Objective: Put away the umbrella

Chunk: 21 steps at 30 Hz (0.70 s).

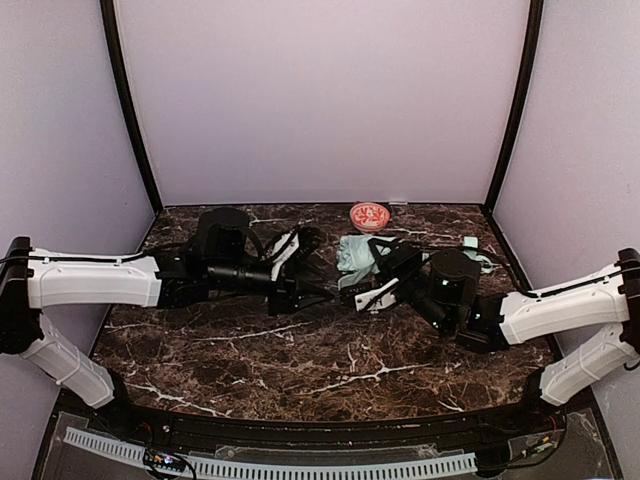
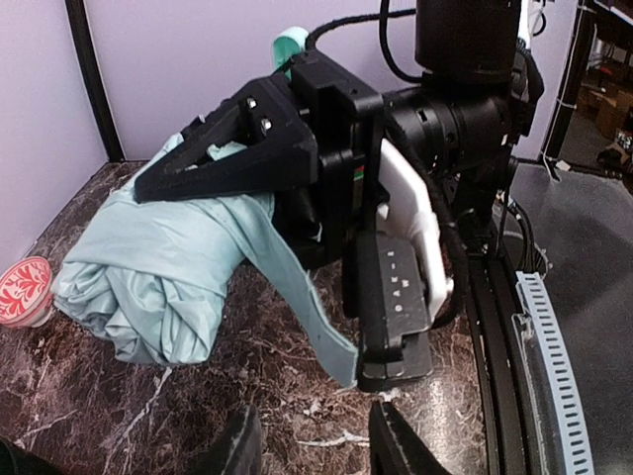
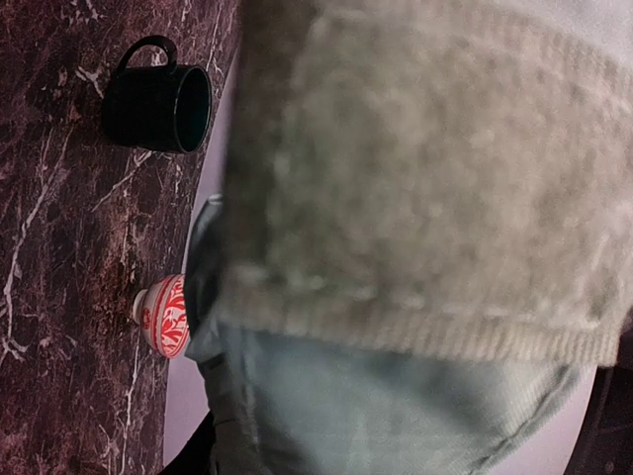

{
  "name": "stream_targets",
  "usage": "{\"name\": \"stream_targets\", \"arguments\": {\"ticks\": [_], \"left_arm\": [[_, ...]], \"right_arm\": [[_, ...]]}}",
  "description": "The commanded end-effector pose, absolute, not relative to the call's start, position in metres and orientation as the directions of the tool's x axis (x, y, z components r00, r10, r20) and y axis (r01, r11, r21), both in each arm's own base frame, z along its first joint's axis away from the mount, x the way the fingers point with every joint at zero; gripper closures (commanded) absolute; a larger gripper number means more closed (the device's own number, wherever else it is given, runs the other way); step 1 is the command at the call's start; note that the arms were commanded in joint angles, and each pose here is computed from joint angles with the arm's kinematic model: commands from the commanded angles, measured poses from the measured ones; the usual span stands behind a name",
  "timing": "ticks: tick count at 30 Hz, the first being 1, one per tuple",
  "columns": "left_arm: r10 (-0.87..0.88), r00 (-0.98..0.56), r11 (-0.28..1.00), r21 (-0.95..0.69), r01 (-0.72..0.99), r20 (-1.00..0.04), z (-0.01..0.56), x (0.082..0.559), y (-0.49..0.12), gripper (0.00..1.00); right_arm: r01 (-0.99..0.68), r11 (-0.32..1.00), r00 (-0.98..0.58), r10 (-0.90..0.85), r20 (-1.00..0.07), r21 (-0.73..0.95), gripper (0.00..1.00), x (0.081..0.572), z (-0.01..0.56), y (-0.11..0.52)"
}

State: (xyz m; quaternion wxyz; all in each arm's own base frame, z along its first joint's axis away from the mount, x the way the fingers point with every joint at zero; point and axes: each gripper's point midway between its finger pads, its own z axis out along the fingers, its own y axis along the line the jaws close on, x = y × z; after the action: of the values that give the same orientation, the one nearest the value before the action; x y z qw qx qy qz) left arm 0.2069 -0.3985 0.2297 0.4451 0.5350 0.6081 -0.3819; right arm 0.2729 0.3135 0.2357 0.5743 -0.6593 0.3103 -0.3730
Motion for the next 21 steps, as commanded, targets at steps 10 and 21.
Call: {"name": "stream_targets", "arguments": {"ticks": [10,21], "left_arm": [[0.146,0.085,0.305,0.127,0.944,-0.986,0.297,0.213,-0.396,0.58],[0.431,-0.233,0.331,-0.088,0.94,-0.872,0.287,0.231,-0.426,0.59]], "right_arm": [[0.052,-0.014,0.524,-0.851,0.039,-0.999,1.0,0.276,0.273,0.316],[0.04,-0.052,0.505,-0.861,0.065,-0.998,1.0,0.281,0.262,0.317]]}}
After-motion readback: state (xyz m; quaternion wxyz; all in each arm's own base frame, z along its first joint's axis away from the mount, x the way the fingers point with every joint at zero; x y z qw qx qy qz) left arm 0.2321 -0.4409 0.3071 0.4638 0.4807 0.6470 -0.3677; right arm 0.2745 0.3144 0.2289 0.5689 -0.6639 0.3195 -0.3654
